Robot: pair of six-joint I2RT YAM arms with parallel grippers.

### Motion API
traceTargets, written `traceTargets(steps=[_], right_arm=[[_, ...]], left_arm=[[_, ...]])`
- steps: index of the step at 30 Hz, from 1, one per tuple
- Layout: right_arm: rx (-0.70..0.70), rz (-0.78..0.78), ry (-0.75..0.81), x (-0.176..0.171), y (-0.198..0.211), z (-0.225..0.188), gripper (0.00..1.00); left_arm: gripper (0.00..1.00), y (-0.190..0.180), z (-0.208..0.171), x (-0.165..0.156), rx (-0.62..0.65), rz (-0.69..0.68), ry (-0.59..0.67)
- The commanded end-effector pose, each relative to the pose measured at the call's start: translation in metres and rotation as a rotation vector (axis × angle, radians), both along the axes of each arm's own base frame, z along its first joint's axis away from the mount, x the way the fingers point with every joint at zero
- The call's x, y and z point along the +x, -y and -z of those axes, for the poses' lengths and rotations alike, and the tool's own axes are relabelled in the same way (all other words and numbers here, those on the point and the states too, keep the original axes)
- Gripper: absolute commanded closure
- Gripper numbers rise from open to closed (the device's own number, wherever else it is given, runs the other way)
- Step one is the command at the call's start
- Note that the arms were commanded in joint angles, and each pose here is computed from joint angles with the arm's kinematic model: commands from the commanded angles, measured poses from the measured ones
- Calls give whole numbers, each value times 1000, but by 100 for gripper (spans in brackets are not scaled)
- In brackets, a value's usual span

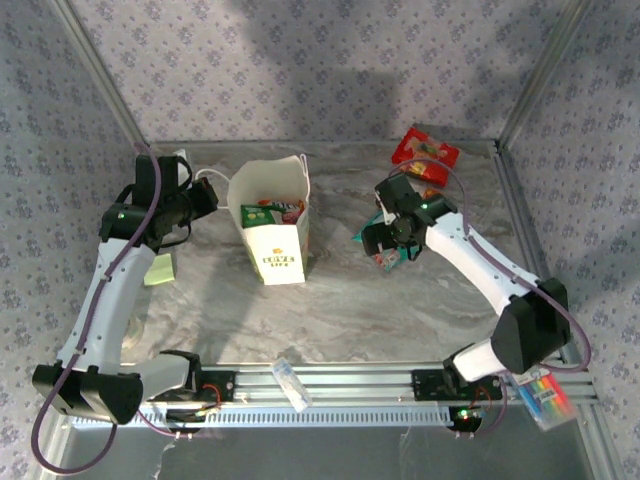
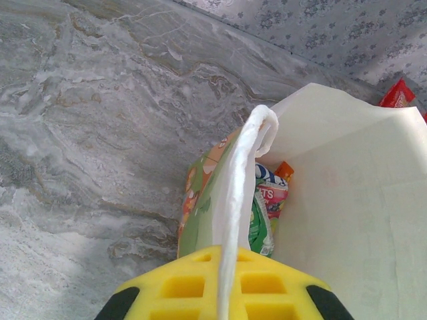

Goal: Place the snacks into the paper bag

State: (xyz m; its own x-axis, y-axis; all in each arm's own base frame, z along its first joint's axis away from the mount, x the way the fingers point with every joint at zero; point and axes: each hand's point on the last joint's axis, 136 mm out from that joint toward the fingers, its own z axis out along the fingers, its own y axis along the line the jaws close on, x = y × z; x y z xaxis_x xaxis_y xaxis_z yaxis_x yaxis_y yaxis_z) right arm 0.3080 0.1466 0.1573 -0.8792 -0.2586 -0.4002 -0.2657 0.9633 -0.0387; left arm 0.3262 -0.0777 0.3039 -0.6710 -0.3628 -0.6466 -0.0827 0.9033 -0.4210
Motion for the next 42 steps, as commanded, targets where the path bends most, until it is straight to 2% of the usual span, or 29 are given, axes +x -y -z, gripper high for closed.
traceTargets(steps=[1,16,24,36,42], right_arm=[[-51,33,-42,2,5,17,4],[-212,-28,-110,24,-7,66,10],[-315,-23,-120,32,2,82,15],[-387,-75,-129,39,-10,104,18],[-383,-48,-146,43,-7,113,22]], left_arm=[[95,-1,-9,0,5,10,12],[95,-2,-6,-1,16,11,0],[95,-2,-4,1,21,9,-4],[95,-2,-2,3,22,5,-7],[94,-2,1,4,24,5,-15]])
